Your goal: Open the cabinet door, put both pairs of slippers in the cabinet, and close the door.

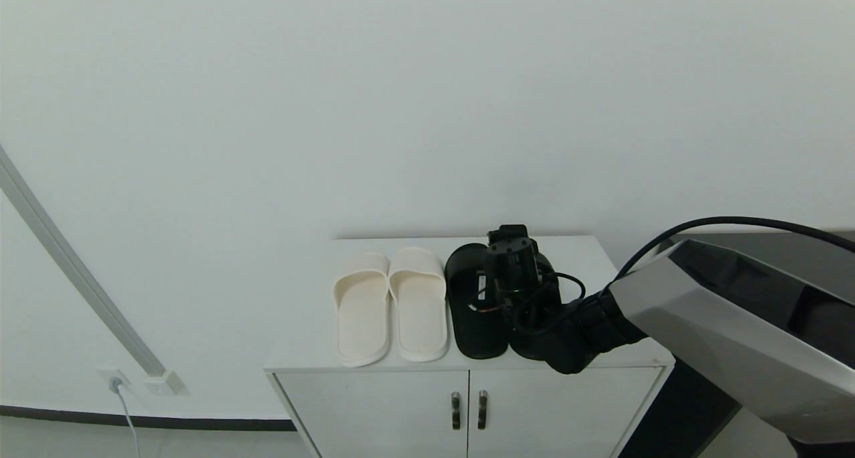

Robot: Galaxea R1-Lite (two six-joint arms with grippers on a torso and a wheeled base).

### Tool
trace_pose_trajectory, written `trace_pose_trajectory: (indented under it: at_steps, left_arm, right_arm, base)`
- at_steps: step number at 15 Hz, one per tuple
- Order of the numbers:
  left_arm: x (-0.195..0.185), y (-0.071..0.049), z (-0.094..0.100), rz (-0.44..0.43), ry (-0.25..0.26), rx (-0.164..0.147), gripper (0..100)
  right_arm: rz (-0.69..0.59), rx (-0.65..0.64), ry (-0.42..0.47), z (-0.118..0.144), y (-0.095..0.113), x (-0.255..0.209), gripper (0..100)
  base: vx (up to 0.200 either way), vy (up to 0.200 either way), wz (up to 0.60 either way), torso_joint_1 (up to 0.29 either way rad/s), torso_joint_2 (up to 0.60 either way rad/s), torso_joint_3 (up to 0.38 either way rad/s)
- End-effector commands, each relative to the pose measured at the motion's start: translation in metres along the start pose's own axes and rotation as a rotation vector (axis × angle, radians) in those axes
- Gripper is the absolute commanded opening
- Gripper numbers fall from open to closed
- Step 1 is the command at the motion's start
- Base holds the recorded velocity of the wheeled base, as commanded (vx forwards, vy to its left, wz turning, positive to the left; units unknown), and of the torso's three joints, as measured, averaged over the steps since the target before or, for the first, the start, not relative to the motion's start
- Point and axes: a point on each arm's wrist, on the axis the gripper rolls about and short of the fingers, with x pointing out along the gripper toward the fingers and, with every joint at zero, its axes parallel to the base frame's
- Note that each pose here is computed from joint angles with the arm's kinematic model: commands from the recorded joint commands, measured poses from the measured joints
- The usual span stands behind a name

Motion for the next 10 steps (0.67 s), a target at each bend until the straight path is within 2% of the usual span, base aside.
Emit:
trace_pose_trajectory:
  at_steps: [1,6,8,10]
  left_arm:
    - [0.000,0.000,0.000,0.001,0.001,0.000,0]
    - [0.000,0.000,0.000,0.001,0.001,-0.002,0]
    - [0.000,0.000,0.000,0.001,0.001,-0.002,0]
    - [0.000,0.000,0.000,0.001,0.001,-0.002,0]
  right_arm:
    - [0.003,0.005,-0.008,0.004,0.000,-0.003,0]
    - [0.002,0.009,-0.021,0.023,-0.009,-0.021,0]
    - [0.013,-0.009,-0.026,0.036,-0.019,-0.044,0]
    - [0.077,-0.023,-0.028,0.046,-0.031,-0.079,0]
  base:
    - [0.000,0.000,0.00,0.000,0.00,0.000]
    - [0.000,0.000,0.00,0.000,0.00,0.000]
    - [0.000,0.000,0.00,0.000,0.00,0.000]
    - [0.000,0.000,0.00,0.000,0.00,0.000]
